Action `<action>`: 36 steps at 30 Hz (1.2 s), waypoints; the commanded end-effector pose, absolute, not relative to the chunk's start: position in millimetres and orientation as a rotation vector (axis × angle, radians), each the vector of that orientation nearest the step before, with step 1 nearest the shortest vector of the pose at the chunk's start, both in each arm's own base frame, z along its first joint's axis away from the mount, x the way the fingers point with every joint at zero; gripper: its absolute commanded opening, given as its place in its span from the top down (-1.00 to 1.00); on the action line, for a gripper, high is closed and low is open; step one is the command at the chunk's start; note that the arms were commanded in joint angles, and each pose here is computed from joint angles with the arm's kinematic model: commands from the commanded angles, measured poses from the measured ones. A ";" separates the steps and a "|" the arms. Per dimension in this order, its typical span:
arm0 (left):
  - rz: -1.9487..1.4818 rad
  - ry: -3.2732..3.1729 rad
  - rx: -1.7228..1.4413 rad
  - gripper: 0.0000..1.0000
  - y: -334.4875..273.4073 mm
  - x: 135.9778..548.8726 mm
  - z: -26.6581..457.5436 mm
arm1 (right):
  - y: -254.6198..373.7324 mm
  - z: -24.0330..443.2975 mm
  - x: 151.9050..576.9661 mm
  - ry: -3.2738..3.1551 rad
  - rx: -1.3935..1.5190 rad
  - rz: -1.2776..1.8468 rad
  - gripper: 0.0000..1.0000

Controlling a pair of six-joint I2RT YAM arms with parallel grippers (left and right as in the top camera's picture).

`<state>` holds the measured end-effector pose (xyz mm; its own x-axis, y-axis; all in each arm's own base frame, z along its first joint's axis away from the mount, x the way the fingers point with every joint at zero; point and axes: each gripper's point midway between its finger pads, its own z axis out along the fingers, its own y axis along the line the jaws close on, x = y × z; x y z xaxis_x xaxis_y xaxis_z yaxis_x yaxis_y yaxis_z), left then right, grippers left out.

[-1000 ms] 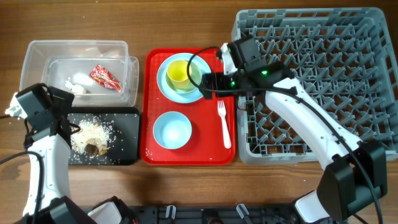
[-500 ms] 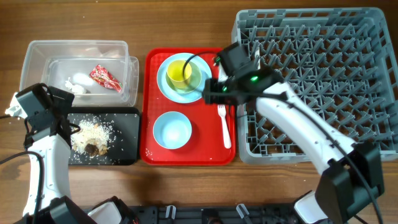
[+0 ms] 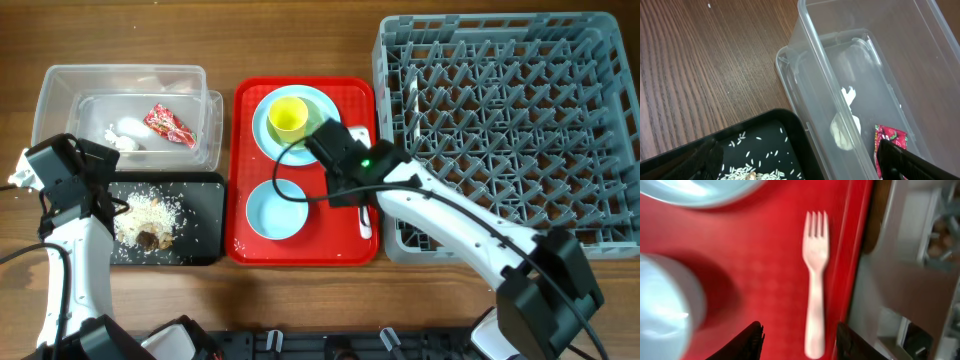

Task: Sort waste into correct bins and load items into the dishwasher rack
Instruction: 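Lower the right gripper onto the white fork and grasp it, then carry the fork into the grey rack and release it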

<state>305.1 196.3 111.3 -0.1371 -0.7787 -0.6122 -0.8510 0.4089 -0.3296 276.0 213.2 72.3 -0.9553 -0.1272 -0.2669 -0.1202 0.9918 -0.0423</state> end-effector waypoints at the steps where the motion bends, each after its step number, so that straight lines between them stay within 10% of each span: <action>1: 0.136 1.913 -1.368 -1.00 200.1 306.6 120.4 | 197.4 48.7 271.4 2.869 -0.145 -0.137 0.03; 17: 0.136 1.913 -1.368 -1.00 200.1 306.6 120.4 | 195.0 -8.2 267.2 2.783 -0.175 -0.027 0.19; 36: 0.136 1.913 -1.368 -1.00 200.1 306.6 120.4 | 227.0 20.6 292.7 2.672 -0.287 0.112 0.91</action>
<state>305.1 196.3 111.3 -0.1371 -0.7787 -0.6122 -0.8510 0.4089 -0.3296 282.3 215.0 4.7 -0.8966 -0.1673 -0.4101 -0.1892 0.9819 0.0130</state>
